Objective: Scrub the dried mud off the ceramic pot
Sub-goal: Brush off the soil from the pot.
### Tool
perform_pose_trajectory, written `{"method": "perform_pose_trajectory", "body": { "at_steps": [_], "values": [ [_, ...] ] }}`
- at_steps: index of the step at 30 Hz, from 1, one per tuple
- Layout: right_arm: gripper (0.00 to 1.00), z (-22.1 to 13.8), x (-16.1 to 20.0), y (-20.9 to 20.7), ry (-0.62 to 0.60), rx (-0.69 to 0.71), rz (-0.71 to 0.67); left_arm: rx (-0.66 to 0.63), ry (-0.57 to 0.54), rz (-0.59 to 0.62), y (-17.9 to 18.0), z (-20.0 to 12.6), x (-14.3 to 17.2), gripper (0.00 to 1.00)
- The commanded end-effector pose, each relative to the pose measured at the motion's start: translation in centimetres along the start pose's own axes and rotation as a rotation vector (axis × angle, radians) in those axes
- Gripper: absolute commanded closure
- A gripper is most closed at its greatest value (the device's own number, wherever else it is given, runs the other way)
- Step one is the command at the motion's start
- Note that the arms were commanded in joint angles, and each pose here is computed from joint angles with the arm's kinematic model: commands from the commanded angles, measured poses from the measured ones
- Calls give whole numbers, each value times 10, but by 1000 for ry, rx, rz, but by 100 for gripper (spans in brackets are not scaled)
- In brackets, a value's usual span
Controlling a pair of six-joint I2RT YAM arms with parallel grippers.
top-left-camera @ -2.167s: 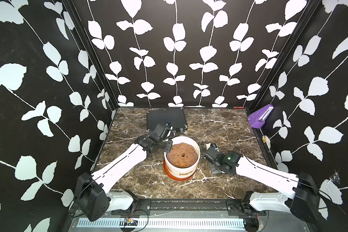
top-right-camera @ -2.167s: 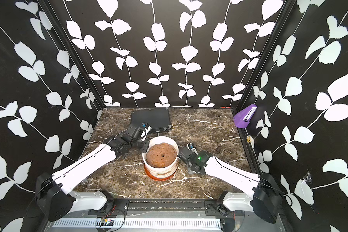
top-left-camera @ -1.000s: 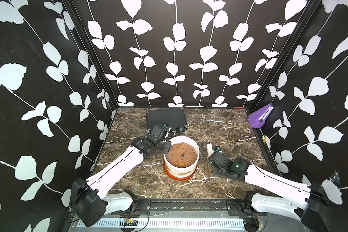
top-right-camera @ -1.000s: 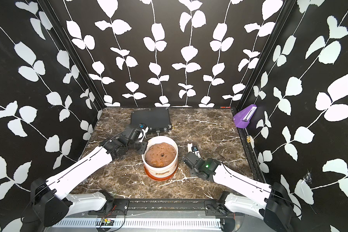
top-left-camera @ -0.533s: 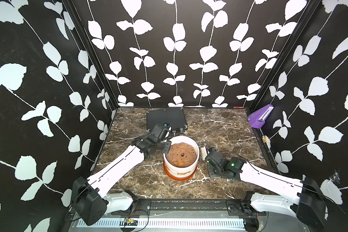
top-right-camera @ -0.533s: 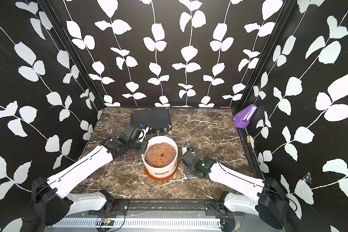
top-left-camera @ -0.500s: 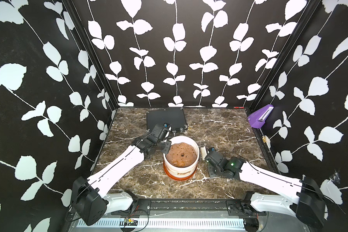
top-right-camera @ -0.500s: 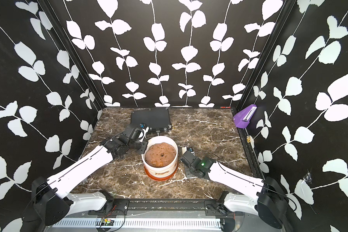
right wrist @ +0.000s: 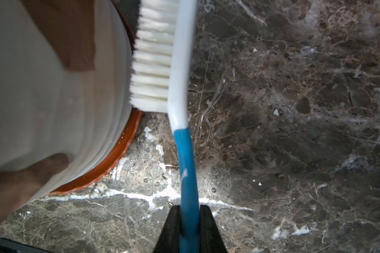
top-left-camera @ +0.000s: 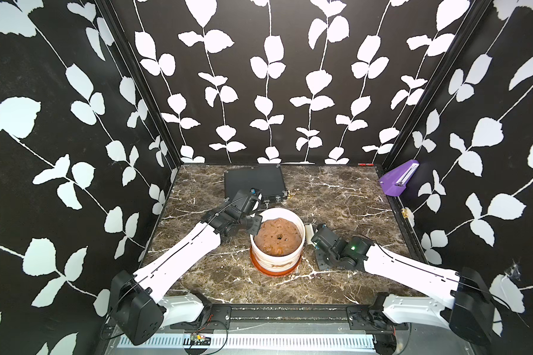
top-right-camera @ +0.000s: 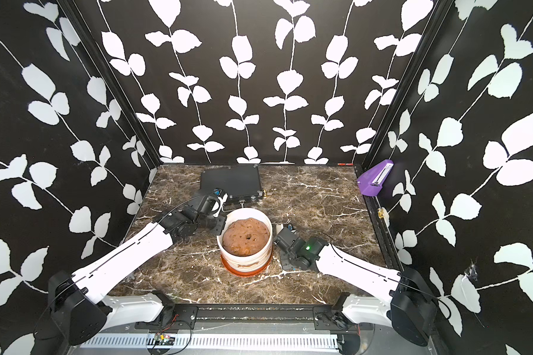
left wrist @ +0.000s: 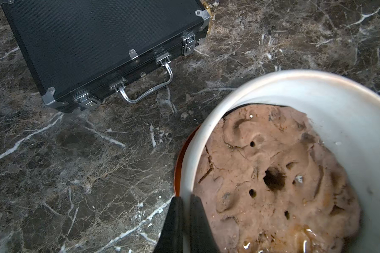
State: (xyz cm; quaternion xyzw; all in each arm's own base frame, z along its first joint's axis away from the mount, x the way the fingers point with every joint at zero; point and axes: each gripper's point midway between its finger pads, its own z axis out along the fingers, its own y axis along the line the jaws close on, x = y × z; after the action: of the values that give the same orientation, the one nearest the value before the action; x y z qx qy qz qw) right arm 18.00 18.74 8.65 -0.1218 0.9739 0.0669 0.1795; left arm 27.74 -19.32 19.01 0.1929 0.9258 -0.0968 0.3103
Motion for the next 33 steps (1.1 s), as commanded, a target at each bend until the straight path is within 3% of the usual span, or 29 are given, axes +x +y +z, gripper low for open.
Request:
{"method": "perform_pose_trajectory", "body": {
  "at_steps": [1,17,33],
  "values": [
    [100,-5,-7,5,-5,-16,15,17,-36,-27,-2,2,-7,100],
    [100,-7,-10,10,7,-27,11,17,-38,-39,-1,-1,-3,100],
    [100,-17,-12,39,-18,-214,6,12,-31,-42,1,0,0,100]
  ]
}}
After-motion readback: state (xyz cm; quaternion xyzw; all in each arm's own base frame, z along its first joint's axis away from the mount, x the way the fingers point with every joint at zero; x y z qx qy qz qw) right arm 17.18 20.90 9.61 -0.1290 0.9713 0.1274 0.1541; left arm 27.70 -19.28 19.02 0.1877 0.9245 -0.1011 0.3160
